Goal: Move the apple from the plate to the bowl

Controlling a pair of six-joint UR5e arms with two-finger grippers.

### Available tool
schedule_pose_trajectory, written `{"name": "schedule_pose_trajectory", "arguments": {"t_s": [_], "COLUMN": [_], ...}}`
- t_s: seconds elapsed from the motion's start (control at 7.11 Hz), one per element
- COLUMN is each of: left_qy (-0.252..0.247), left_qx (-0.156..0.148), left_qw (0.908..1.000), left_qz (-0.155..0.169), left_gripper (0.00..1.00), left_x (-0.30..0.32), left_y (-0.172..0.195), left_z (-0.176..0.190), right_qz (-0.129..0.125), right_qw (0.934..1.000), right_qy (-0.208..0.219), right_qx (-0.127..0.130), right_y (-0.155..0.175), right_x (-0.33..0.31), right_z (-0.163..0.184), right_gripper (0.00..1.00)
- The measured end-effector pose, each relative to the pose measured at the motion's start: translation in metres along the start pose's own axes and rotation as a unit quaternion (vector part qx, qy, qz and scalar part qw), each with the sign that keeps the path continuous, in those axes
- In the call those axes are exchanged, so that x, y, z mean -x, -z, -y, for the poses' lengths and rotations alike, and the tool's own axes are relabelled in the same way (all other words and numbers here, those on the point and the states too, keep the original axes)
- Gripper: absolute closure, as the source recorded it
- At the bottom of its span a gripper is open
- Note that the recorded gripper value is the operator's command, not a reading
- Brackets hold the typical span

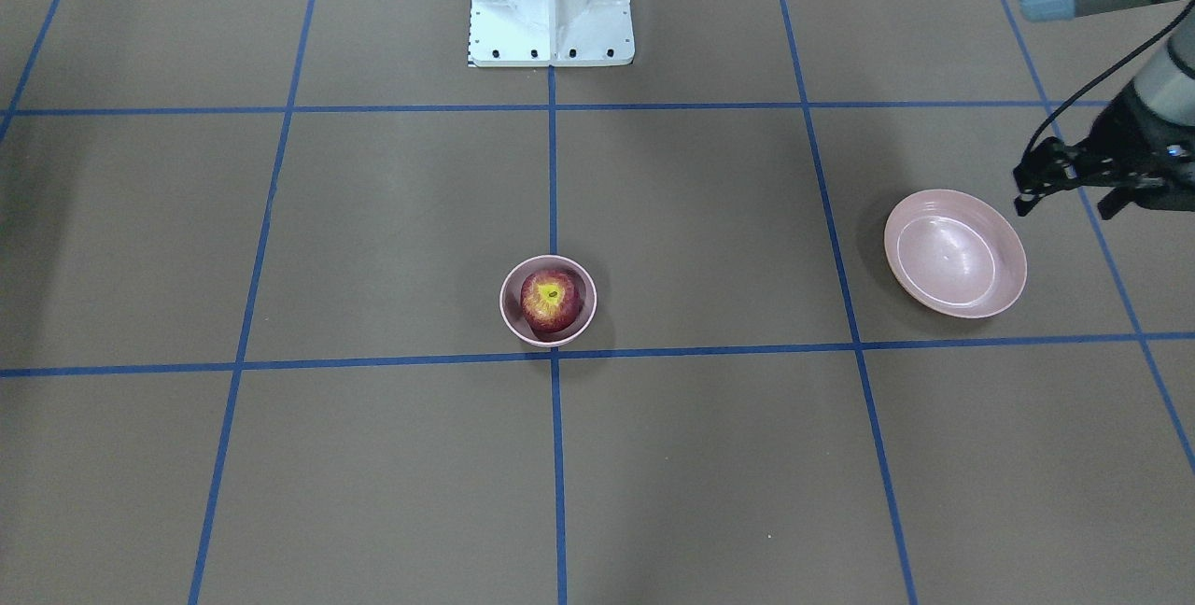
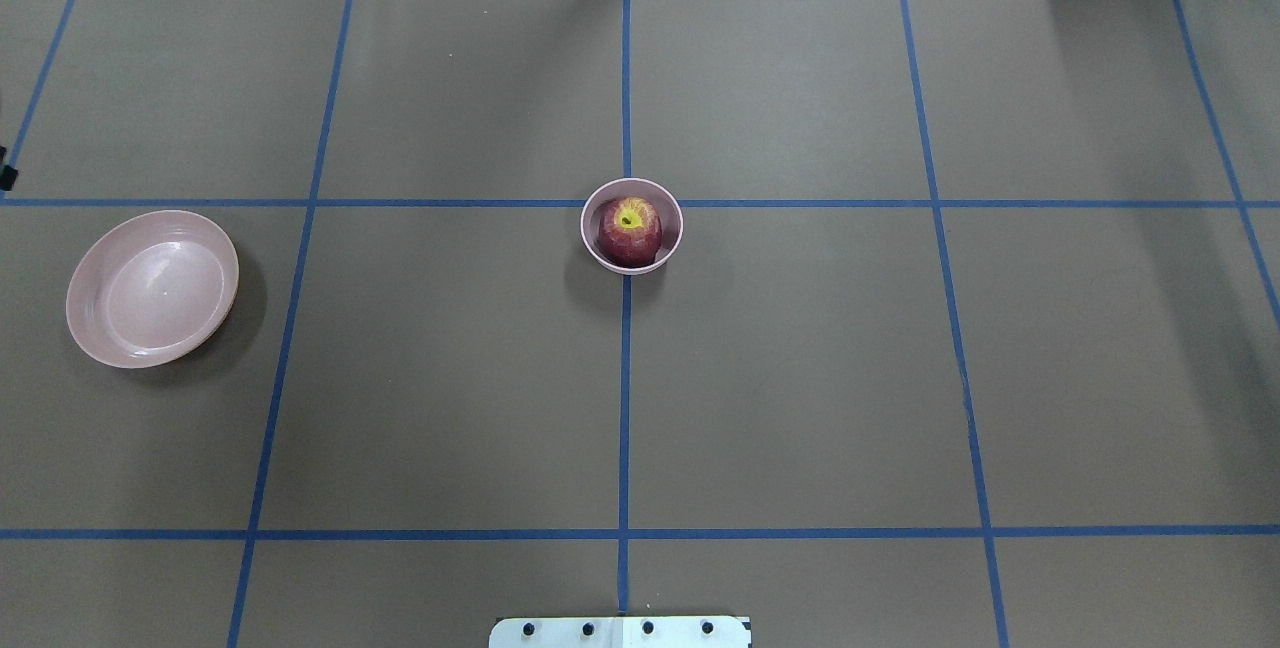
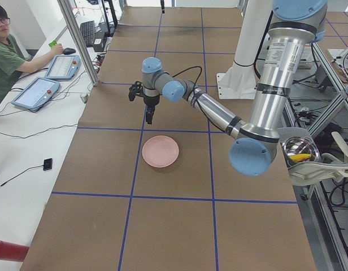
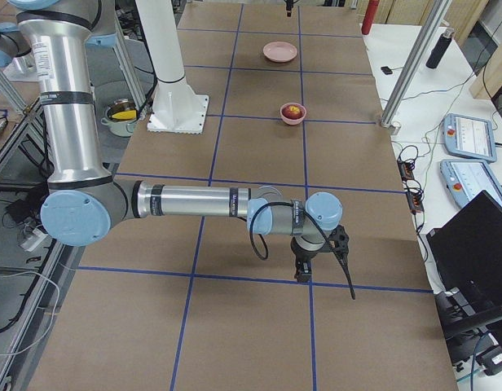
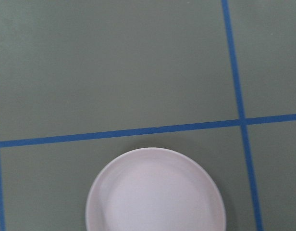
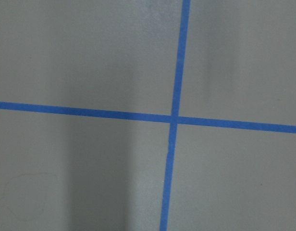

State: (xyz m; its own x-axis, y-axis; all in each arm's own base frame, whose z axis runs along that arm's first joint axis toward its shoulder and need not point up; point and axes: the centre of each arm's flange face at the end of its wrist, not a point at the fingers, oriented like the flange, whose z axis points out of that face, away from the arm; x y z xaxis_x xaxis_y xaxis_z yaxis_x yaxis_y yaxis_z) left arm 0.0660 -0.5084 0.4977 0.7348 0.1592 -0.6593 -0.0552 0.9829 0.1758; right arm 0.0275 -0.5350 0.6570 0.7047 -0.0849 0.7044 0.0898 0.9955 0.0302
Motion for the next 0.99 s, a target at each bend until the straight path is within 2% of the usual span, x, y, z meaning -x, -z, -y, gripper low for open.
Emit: {"name": "schedule_pose_trajectory", "arguments": {"t_s": [0.28,0.42,0.7,0.99], "left_qy": [-0.002,0.008,0.018,0.023], "left_qx": [0.011,0.020,0.027,0.015], "left_qw": [0.9999,0.9997,0.9994,0.9995], "left_qz": [0.010,0.013,0.014,0.014], "left_gripper": [0.01,0.01,0.01,0.01], "left_x": [0.094,0.124,0.175,0.194], "left_y": [-0.006,-0.022,-0.068,-0.078], "left_z": [-0.024,-0.031,-0.050,-0.053], "right_qz": [-0.022,-0.030,-0.037,-0.039], "right_qw": [0.9993,0.9989,0.9986,0.9981], "right_qy": [0.008,0.001,-0.028,-0.046], "right_qx": [-0.028,-0.035,-0.025,-0.008], "right_y": [0.008,0.016,0.041,0.045], "right_x": [-0.012,-0.019,-0.015,-0.015], "right_z": [-0.008,-0.013,-0.020,-0.034], "right_gripper": [0.00,0.00,0.00,0.00]}}
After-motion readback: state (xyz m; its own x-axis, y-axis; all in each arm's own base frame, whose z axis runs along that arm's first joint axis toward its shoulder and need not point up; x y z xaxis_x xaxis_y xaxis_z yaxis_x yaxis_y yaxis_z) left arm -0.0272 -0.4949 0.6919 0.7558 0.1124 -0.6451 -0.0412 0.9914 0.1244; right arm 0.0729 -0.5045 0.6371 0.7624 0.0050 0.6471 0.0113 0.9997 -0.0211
